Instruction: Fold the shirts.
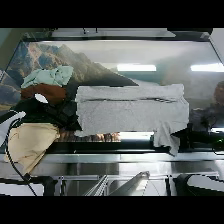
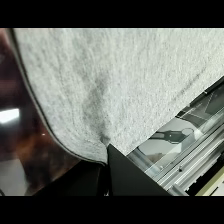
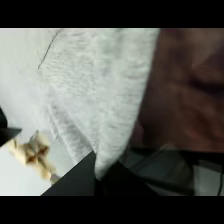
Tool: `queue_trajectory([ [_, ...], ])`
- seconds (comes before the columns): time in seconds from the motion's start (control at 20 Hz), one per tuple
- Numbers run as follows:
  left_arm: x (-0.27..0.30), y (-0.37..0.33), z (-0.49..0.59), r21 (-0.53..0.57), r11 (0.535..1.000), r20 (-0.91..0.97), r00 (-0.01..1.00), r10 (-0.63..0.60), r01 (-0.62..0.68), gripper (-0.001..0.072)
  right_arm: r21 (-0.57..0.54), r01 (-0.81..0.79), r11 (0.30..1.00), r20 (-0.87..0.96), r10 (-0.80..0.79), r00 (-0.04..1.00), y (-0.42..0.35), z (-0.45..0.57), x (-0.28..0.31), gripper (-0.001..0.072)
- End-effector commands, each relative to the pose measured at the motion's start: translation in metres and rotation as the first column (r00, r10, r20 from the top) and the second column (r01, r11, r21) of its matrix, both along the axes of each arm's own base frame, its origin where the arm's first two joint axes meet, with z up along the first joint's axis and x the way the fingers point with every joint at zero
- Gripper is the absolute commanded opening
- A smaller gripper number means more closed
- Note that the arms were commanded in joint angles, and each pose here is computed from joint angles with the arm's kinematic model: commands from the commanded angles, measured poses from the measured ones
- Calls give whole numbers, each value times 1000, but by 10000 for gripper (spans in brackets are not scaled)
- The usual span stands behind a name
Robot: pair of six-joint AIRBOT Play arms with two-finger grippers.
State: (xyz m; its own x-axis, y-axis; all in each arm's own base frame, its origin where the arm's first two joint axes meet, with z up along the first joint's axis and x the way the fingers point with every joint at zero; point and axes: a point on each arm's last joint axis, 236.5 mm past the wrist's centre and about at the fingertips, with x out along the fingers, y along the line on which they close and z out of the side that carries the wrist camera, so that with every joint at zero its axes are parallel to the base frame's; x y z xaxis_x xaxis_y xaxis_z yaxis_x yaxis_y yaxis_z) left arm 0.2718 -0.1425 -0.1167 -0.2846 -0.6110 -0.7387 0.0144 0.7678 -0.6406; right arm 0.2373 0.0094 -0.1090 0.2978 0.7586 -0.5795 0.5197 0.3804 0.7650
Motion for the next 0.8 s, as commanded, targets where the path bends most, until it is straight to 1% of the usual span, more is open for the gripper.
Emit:
queue_trajectory([
  [0.0,-5,-1,6,-15,1000,-20,1000,-19,19,25,88,-45,995,36,42,998,10,23,0,16],
  [0.2,1,1,33,-64,996,-31,998,-59,57,25,34,-39,999,98,36,995,-15,54,28,16],
  [0.35,27,6,53,-63,997,12,999,-32,32,25,35,-16,999,192,8,981,-23,80,59,16],
  [0.4,39,4,61,-76,997,47,999,-23,26,25,11,-25,1000,217,22,976,-23,85,69,15],
  [0.55,77,-3,91,-121,993,162,987,21,-2,25,-125,-40,991,325,79,942,-20,101,118,16],
  [0.65,101,1,104,-108,994,211,976,44,-22,25,-205,4,979,426,86,901,-22,126,161,15],
  [0.75,122,7,107,-102,993,221,972,80,-59,25,-249,47,967,473,79,877,-30,142,194,15],
])
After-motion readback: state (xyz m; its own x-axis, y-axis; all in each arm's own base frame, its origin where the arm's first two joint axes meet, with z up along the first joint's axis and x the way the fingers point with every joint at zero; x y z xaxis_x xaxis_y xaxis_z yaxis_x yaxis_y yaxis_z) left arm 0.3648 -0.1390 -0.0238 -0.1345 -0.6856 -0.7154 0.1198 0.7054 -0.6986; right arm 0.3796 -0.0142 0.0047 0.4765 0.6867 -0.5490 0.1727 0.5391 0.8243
